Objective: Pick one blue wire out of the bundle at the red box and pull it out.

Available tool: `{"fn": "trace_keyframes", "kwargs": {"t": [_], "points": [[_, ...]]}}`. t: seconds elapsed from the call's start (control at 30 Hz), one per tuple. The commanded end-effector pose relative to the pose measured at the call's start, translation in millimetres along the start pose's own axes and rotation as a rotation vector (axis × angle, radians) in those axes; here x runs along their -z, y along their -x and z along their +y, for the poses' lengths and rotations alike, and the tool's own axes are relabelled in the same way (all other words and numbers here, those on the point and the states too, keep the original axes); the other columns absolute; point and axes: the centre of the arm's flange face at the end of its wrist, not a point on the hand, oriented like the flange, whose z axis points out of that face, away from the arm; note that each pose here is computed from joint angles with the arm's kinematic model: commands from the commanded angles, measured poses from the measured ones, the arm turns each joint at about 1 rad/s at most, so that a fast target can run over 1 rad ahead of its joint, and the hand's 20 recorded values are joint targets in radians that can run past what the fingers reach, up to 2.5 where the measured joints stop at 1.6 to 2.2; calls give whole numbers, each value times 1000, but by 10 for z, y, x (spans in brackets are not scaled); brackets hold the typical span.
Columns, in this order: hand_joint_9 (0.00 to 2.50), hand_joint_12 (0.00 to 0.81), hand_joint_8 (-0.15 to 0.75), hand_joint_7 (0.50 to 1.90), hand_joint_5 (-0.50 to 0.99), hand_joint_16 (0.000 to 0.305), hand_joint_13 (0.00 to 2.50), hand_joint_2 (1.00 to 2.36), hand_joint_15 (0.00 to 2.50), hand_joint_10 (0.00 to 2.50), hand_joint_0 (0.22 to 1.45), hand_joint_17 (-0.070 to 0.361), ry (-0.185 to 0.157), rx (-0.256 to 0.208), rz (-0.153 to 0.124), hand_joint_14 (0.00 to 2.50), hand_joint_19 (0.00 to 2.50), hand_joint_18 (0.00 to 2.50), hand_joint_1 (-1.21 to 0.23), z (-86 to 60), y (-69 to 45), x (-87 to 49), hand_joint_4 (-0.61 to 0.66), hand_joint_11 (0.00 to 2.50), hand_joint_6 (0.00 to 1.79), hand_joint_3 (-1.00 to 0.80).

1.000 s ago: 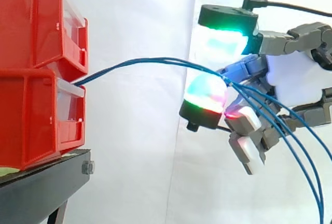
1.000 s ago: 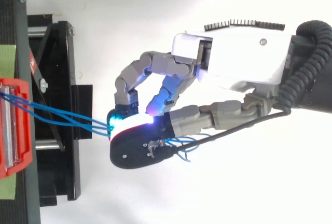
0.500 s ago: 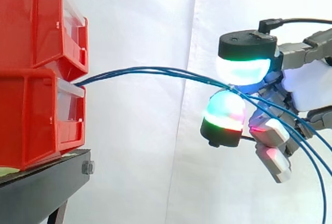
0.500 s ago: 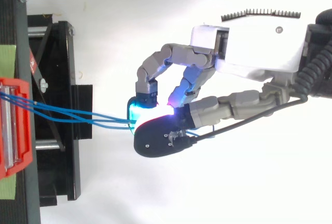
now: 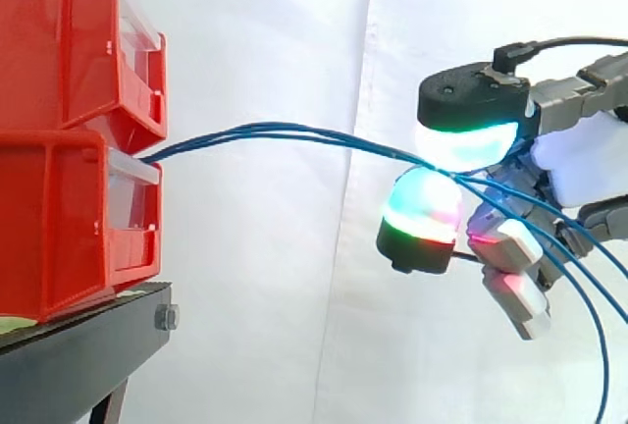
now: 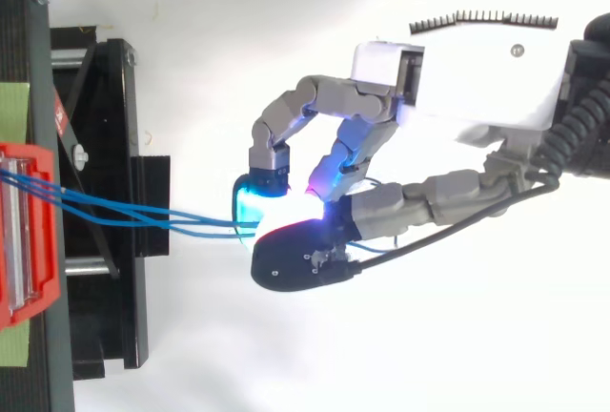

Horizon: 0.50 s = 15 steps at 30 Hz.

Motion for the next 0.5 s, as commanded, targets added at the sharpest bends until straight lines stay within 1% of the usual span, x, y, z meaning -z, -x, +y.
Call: {"fn": "trace_keyframes", "kwargs": {"t": [0.0, 0.07, 0.1, 0.13, 0.2, 0.33, 0.47], "points": [[1049, 376, 355, 801, -211, 39, 994, 1017, 619, 14, 663, 87, 12, -6, -3, 21, 587, 853, -762, 25, 0, -11, 98, 847, 933, -211], [1046, 377, 353, 786, -211, 39, 994, 1016, 621, 15, 668, 88, 17, -8, -4, 23, 585, 858, -766, 50, -6, -13, 106, 845, 934, -241], [1047, 377, 350, 796, -210, 39, 996, 1013, 618, 15, 658, 87, 18, -6, -5, 24, 574, 873, -796, 60, 7, -15, 111, 847, 933, -347], [1050, 373, 347, 796, -210, 39, 998, 1010, 617, 15, 651, 87, 19, -5, -4, 21, 574, 874, -794, 65, -4, -15, 114, 839, 933, -378], [1072, 368, 347, 816, -203, 38, 998, 1000, 616, 15, 636, 86, 19, -6, -4, 24, 581, 878, -762, 65, -4, -15, 130, 840, 934, -500], [1101, 370, 351, 824, -197, 38, 1015, 1000, 627, 15, 590, 85, 19, -5, -4, 23, 590, 883, -686, 62, 5, -16, 135, 843, 931, -500], [1160, 375, 358, 871, -179, 37, 1035, 1000, 641, 15, 572, 84, 18, -4, -3, 21, 623, 877, -517, 63, -5, -14, 125, 832, 916, -500]]}}
